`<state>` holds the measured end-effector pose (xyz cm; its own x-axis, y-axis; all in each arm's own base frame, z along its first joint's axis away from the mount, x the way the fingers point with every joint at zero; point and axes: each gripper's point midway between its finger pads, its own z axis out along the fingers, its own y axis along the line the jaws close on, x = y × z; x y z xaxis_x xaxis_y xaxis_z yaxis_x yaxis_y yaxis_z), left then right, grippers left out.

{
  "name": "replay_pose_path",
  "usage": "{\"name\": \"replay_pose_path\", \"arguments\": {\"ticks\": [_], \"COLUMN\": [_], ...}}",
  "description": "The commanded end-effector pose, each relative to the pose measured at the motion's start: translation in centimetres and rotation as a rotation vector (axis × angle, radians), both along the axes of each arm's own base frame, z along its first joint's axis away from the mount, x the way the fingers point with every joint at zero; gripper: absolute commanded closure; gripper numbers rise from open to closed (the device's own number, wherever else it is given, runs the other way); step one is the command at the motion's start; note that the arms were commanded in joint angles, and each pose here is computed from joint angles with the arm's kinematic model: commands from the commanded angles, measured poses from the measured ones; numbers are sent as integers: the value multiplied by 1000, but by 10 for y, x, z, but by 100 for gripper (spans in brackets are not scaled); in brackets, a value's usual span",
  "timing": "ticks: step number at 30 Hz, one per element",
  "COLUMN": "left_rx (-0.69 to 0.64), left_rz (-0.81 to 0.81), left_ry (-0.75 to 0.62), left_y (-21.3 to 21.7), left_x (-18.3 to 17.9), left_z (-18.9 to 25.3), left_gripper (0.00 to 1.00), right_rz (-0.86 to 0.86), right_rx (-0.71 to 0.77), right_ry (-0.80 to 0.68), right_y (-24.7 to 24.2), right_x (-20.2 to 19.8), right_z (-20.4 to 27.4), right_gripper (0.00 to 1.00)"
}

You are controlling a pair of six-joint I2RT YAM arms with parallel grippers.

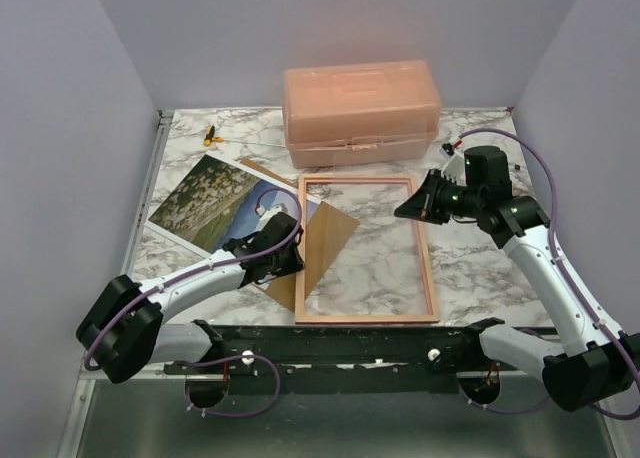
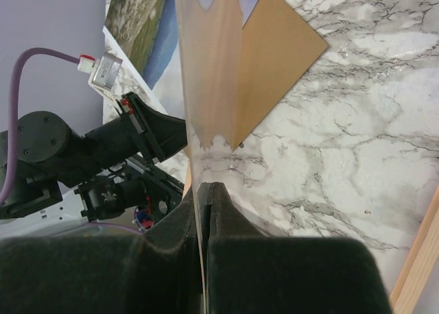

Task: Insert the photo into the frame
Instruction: Move the photo frame to the center of the board.

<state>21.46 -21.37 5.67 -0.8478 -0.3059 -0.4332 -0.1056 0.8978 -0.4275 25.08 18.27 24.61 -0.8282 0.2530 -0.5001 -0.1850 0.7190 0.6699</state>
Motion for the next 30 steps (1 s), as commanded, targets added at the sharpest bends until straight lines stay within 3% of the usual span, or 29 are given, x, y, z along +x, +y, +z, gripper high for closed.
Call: {"name": "replay_pose_path", "arguments": {"ticks": [1,4,13,18,20,30], "left_rx": [9,57,159,144,133,17], "left_rz": [31,16,-47,-82,-91,-110], "left_ry": [-36,-25,-48,-61,-67,-97], "left_y": [1,4,15,11,9,6], "left_x": [11,12,15,14,14,9], "left_z": [6,1,-5,-4,-2,8], "left_gripper": [100,99,73,47,42,42], "right_rz": [20,22,31,36,37,52], "right_rx": [41,47,59,66,67,74], "right_ry": [-38,-35,-42,-46,-48,-29], "right_y": [5,6,8,10,10,12], "right_x": [-1,-1,-1,-1,-1,-2], "right_z": [11,11,15,19,20,16], "right_gripper": [100,100,99,99,99,100]}}
